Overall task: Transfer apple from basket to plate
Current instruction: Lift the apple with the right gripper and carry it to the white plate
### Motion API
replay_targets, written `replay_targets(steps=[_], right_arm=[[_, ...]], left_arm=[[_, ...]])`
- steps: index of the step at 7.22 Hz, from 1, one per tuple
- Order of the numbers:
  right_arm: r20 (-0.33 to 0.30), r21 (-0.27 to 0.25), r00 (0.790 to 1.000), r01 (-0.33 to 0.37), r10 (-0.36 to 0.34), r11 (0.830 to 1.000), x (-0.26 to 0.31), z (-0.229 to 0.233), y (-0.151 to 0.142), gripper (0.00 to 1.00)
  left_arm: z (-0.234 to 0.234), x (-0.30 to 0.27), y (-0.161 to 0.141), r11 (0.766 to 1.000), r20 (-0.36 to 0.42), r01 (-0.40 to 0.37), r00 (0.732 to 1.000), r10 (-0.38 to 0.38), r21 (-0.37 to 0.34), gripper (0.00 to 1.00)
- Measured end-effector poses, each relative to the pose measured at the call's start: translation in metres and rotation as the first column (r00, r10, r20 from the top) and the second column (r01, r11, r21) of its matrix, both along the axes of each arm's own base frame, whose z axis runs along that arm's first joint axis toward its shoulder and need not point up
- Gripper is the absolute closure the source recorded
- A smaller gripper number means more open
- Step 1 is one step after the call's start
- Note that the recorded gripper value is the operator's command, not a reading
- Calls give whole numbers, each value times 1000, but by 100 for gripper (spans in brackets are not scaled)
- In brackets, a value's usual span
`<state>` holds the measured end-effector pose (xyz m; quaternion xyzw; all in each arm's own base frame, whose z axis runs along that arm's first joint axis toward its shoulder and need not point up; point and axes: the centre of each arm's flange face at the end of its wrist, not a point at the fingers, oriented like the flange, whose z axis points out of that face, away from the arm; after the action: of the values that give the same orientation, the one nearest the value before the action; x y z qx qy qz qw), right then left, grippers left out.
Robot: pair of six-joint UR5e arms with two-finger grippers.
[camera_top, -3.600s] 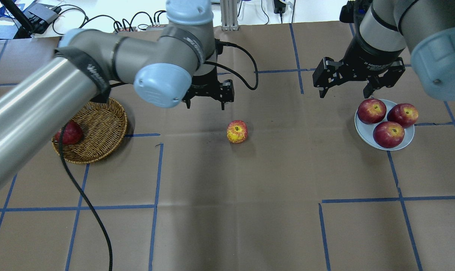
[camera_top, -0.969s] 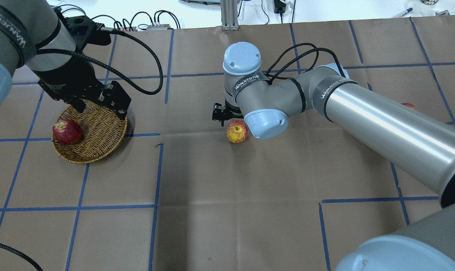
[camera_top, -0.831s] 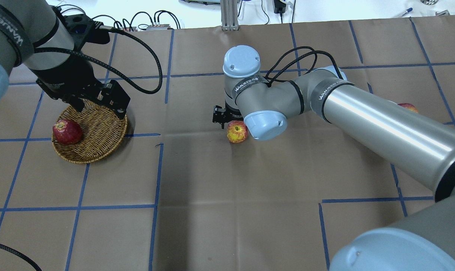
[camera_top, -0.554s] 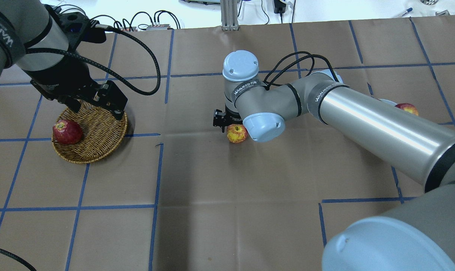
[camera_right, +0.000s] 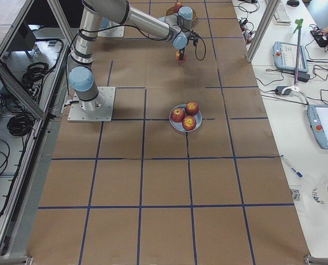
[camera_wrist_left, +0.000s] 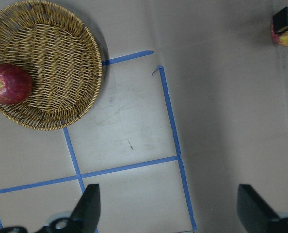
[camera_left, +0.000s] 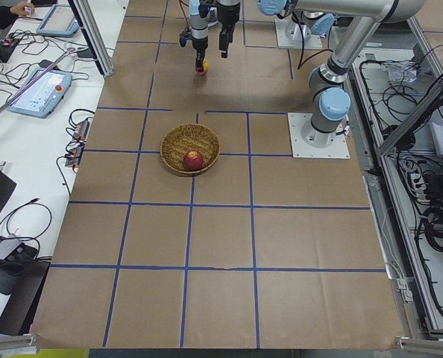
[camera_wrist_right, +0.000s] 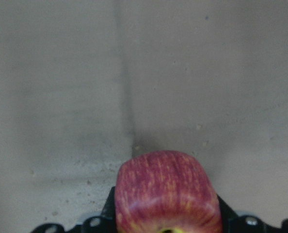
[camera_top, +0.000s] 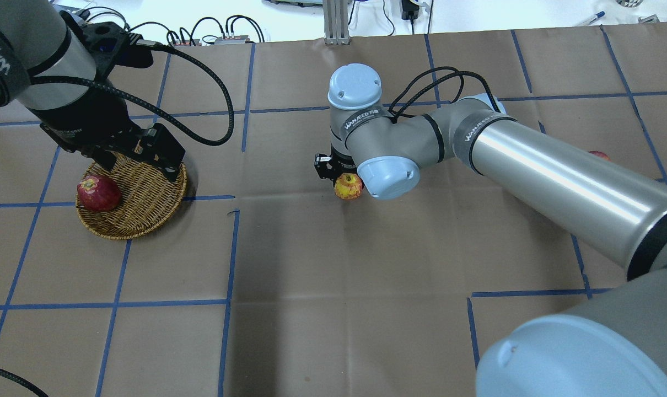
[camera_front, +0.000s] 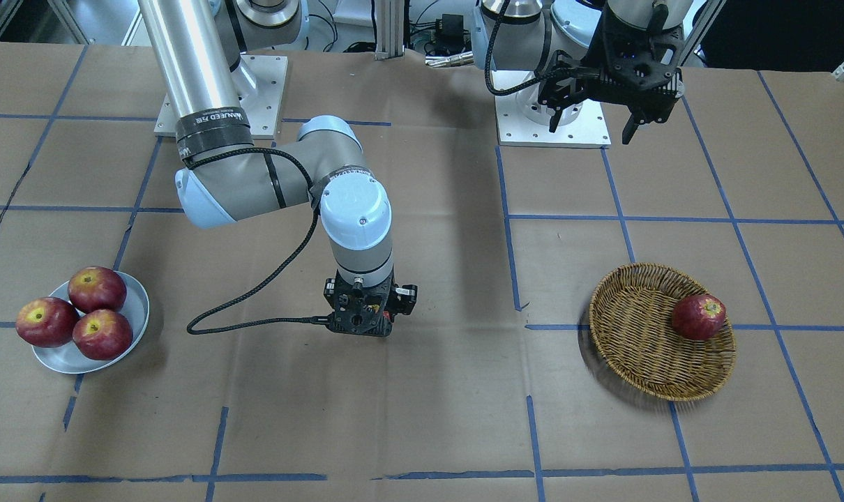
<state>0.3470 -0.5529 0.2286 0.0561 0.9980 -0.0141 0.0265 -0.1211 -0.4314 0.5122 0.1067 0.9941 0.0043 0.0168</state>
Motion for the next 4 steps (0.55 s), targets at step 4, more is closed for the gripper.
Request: replay_targets(steps=[4], right_arm=[[-20,28,998,-59,59,998,-155,117,-17,55]], left_arm=[[8,2,-4,1000,1,-2,1000,2,-16,0]])
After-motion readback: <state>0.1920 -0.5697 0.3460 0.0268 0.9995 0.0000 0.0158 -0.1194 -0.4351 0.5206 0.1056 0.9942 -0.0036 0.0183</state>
